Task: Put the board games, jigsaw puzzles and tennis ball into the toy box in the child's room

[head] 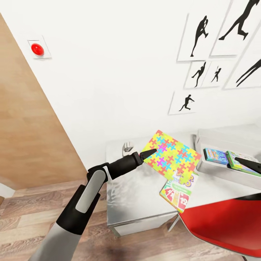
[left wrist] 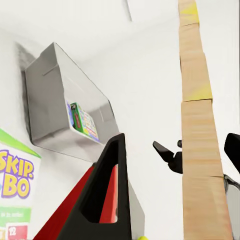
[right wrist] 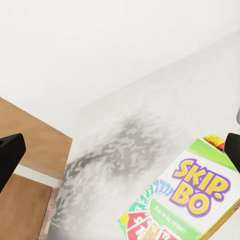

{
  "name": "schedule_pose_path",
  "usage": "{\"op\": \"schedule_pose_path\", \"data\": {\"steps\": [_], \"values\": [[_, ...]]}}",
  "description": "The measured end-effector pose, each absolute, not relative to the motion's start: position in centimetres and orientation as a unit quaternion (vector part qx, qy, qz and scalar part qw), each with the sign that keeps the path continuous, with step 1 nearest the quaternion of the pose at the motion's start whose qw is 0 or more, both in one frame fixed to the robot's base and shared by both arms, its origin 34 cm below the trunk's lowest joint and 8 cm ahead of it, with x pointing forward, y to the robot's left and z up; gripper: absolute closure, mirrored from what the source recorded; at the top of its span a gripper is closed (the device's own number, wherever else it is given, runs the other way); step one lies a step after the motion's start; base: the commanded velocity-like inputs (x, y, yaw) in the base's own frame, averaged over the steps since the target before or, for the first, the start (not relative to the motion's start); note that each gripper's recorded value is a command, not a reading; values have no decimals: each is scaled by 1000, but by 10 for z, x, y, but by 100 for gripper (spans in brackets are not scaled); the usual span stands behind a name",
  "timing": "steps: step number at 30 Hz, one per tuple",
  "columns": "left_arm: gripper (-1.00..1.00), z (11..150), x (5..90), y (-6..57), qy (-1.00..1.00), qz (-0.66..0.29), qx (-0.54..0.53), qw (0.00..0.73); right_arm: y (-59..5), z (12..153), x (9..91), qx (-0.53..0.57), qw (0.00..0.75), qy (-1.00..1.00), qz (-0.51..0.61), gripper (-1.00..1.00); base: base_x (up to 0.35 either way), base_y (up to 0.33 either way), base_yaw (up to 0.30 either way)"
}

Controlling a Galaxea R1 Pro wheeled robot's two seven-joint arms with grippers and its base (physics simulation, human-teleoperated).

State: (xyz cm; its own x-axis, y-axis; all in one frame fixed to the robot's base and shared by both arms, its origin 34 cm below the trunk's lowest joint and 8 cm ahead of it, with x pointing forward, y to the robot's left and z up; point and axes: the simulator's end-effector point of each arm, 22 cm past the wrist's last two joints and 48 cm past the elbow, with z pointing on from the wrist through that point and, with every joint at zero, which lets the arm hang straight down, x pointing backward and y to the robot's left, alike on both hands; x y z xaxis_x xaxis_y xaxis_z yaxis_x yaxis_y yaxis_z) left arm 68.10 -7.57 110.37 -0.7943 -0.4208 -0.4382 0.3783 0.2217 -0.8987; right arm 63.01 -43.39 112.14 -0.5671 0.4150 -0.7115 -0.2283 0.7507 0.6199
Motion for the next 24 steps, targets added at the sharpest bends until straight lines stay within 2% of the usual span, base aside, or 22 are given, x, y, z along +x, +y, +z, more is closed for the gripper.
{"op": "schedule_pose_path", "data": {"steps": [20,24], "values": [[100,1122,675,-76,707,-625,-6,331,-434,1138,626,52,475,806,348,-100,0,-2,0],[100,1122,674,-76,708,-623,-5,332,-435,1140,626,52,477,805,348,-100,0,-168,0]]}}
